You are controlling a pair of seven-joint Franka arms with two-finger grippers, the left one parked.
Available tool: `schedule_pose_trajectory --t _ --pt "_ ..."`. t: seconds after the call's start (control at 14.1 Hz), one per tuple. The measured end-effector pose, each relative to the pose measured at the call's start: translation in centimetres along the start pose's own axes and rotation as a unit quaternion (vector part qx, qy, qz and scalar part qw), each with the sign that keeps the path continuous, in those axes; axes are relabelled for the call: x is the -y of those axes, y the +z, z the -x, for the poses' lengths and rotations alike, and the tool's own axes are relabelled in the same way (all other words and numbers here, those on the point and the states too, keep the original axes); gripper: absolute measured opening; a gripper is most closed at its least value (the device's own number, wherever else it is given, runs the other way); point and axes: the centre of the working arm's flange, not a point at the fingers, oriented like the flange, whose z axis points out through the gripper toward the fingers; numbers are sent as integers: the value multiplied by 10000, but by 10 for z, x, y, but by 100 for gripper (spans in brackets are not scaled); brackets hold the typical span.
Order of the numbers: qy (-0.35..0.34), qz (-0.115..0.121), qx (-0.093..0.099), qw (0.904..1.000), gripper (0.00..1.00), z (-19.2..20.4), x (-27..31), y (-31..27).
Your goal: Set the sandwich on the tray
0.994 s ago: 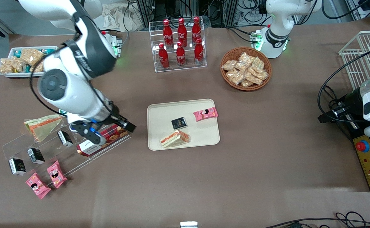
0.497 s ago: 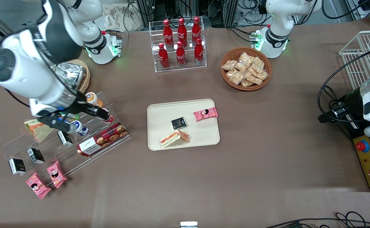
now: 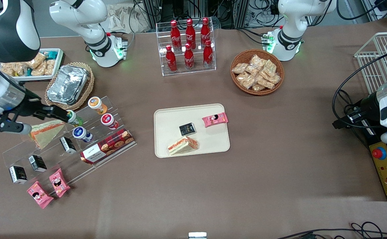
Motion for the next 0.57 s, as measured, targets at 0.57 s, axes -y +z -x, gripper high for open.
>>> schedule_pose_trajectory --t 0.57 --pt "-483 96 -330 9982 98 -5 -43 -19"
